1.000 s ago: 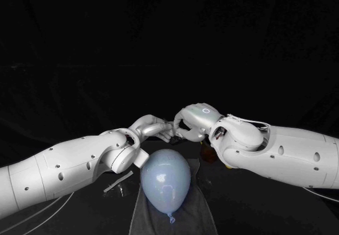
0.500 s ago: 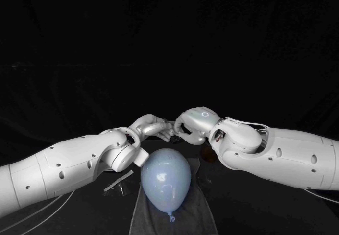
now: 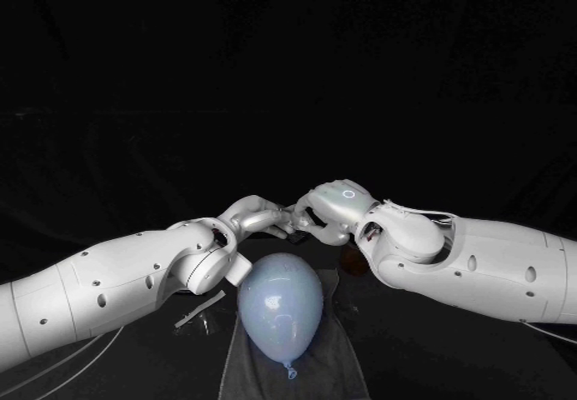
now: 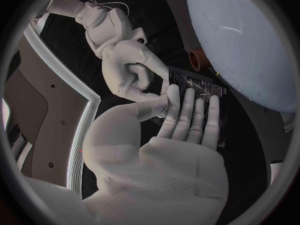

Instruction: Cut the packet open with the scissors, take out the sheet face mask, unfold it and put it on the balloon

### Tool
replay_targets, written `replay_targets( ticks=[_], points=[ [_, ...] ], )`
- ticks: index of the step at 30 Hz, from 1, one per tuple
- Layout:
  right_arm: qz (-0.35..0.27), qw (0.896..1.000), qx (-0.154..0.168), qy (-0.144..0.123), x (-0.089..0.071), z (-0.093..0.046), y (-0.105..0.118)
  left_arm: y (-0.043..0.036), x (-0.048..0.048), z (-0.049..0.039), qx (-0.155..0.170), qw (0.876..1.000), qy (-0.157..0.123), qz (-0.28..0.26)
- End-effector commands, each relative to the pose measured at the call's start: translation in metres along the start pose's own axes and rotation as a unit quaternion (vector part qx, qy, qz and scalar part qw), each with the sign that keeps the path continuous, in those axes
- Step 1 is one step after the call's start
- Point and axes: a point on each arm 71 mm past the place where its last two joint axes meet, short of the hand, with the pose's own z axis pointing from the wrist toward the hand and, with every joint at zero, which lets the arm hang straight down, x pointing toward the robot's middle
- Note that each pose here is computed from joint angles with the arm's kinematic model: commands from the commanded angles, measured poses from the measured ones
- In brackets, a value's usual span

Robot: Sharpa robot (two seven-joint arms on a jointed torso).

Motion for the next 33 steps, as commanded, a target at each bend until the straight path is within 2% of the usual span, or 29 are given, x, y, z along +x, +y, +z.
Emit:
replay_targets(
  ticks=[1,11,26,33],
  points=[
    [-0.016,1.000,-0.007,-0.017,-0.002,0.002,0.001,-0.0040,0.0043,0.0001,0.012,1.000,0.020,0.005],
    [-0.020,1.000,-0.012,-0.012,0.000,0.007,0.002,-0.0059,0.0072,-0.0003,0.018,0.999,0.027,0.005],
    [-0.040,0.998,-0.037,0.040,0.009,0.012,0.012,-0.0073,0.0089,-0.0001,0.022,0.999,0.030,0.006],
    [-0.064,0.996,-0.043,0.037,0.009,0.012,0.017,-0.0078,0.0094,-0.0001,0.022,0.999,0.032,0.006]
  ],
)
